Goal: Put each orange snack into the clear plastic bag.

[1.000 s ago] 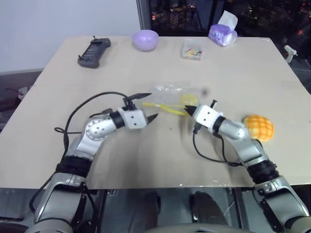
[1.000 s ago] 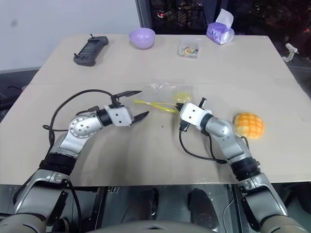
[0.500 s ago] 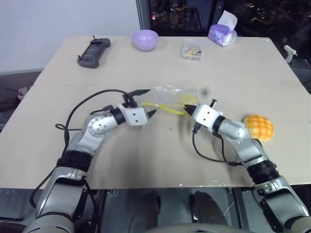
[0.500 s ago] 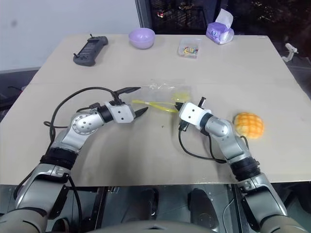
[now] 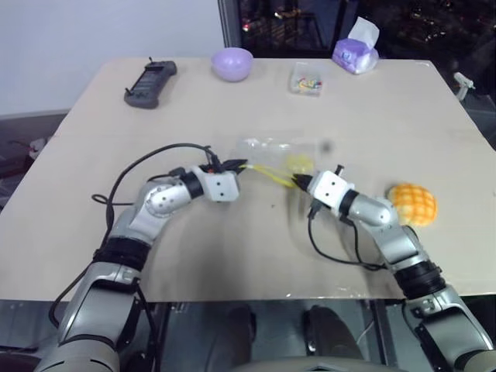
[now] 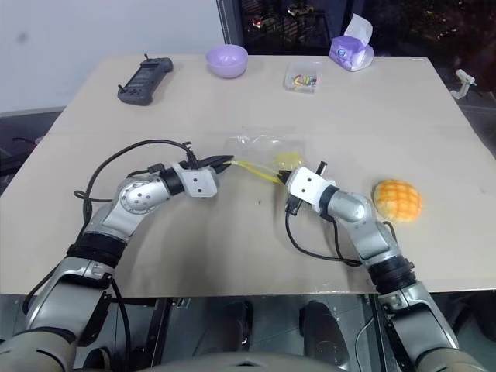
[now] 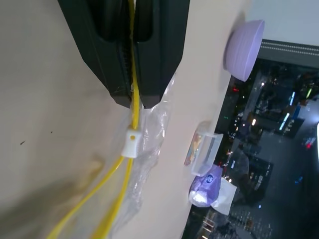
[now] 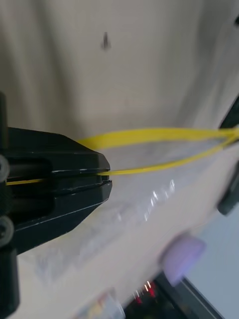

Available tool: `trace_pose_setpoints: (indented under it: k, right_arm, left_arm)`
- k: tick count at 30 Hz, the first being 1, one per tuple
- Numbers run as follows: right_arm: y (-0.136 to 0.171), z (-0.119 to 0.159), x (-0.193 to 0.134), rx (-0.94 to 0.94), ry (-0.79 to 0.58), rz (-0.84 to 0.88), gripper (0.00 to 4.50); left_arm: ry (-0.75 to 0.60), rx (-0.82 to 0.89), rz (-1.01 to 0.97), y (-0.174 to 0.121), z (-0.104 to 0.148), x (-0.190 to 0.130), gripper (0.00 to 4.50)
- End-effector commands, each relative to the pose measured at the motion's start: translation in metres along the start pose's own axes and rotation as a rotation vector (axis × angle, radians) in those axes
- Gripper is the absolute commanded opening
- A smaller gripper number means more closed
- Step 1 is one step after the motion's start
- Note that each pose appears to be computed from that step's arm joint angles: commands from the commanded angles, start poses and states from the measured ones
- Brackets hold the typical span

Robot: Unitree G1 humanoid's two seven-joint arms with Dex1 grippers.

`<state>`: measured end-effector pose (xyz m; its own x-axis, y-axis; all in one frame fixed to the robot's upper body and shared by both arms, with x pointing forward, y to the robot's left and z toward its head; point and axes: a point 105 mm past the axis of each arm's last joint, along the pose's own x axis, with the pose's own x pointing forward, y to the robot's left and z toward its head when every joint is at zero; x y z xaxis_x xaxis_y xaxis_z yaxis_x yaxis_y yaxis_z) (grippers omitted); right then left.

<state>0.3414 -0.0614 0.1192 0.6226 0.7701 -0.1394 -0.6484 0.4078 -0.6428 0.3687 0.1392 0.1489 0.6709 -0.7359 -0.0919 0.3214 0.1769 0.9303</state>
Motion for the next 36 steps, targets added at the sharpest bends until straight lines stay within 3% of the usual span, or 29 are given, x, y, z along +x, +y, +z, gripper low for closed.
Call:
trace_pose_setpoints:
  k: [1,2,3,7,10,14,19,23,36]
  right_arm:
    - [-0.006,0.009,-0.006,-0.004,-0.019,0.001,1.26]
    - [-0.008,0.008,-0.007,-0.005,-0.008,-0.01,1.47]
    - [-0.011,0.006,-0.008,-0.012,0.011,-0.022,2.03]
    - [-0.017,0.01,-0.017,0.018,-0.005,-0.007,3.55]
    - [-0.037,0.023,-0.027,0.046,-0.063,-0.091,3.55]
    - [-0.037,0.042,-0.032,0.2,-0.178,-0.086,3.55]
    - [-0.024,0.052,-0.024,0.298,-0.231,-0.034,1.92]
    - [-0.016,0.047,-0.011,0.317,-0.211,-0.021,0.04]
    - [-0.025,0.01,0.013,0.334,-0.069,-0.09,0.04]
  left_arm:
    - [-0.026,0.017,0.034,0.008,0.006,0.003,0.0]
    - [-0.028,0.014,0.037,0.008,0.006,0.003,0.0]
    - [-0.029,0.012,0.038,0.008,0.006,0.003,0.0]
    - [-0.032,0.008,0.04,0.007,0.007,0.004,0.0]
    - [-0.032,0.005,0.038,0.006,0.007,0.004,0.0]
    - [-0.034,0.0,0.04,0.007,0.007,0.005,0.0]
    - [-0.044,-0.009,0.048,0.008,0.01,0.009,0.0]
    - [-0.074,-0.008,0.054,0.009,0.016,0.01,0.0]
    - [-0.169,-0.036,0.061,0.009,0.04,0.011,0.0]
